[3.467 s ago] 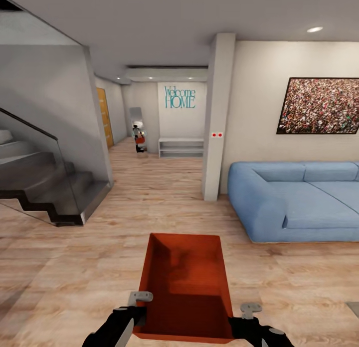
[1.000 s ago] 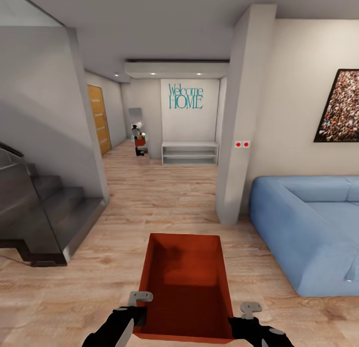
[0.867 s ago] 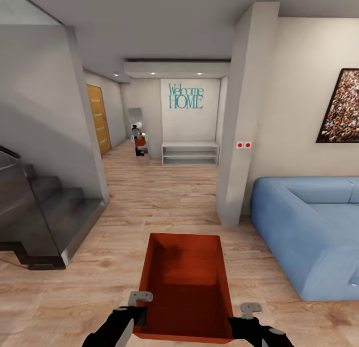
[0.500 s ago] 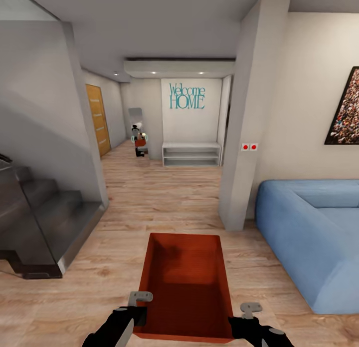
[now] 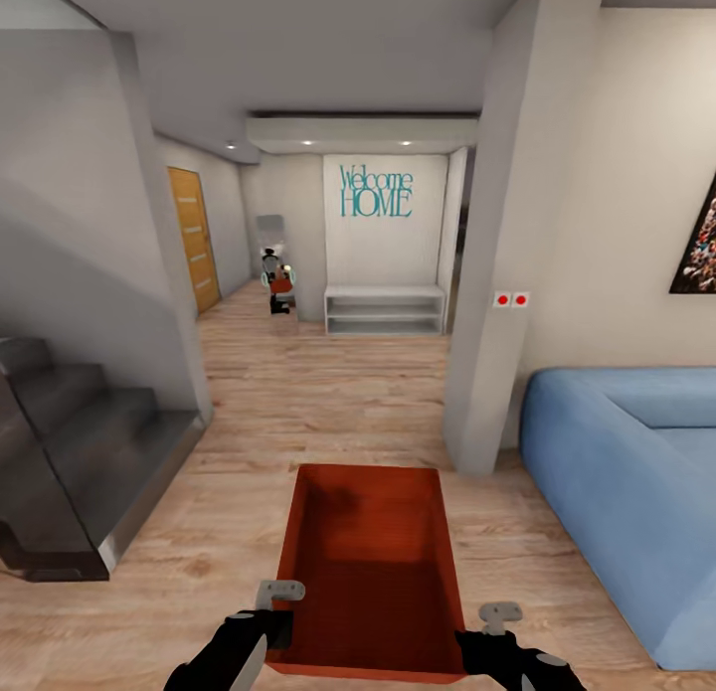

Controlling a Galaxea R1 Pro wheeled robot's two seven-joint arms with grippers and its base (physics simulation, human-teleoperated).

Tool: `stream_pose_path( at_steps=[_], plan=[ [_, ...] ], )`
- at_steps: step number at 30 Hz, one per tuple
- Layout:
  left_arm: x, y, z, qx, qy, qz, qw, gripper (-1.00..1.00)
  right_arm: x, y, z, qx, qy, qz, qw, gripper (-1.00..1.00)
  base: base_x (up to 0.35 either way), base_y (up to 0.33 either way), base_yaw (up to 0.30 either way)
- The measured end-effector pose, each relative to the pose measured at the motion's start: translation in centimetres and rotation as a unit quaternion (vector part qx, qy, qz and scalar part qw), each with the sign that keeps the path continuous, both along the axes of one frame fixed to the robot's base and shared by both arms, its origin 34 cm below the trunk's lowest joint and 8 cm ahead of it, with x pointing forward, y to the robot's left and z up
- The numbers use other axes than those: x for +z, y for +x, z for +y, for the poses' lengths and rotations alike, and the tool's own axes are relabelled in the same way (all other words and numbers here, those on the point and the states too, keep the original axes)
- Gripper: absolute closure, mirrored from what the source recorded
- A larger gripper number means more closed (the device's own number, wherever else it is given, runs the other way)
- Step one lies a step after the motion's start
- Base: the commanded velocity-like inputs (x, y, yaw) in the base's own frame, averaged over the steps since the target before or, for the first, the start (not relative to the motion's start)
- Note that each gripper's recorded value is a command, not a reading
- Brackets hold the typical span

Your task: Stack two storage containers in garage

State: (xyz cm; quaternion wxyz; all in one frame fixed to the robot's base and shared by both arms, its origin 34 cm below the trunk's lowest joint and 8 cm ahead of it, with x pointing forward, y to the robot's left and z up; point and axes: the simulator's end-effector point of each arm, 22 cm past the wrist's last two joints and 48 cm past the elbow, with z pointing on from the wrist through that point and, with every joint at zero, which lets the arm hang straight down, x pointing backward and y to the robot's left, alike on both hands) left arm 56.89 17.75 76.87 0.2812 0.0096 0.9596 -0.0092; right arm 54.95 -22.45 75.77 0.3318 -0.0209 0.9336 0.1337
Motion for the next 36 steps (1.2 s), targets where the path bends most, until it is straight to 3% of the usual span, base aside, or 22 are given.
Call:
stream_pose_path(
  at_steps=[36],
  plan=[
    [-0.03, -0.04, -0.02, 0.0, 0.001, 0.001, 1.0, 1.0, -0.06, -0.06, -0.01, -0.001, 0.001, 0.001, 1.0, 1.0, 0.325, 0.021, 0.019]
  ],
)
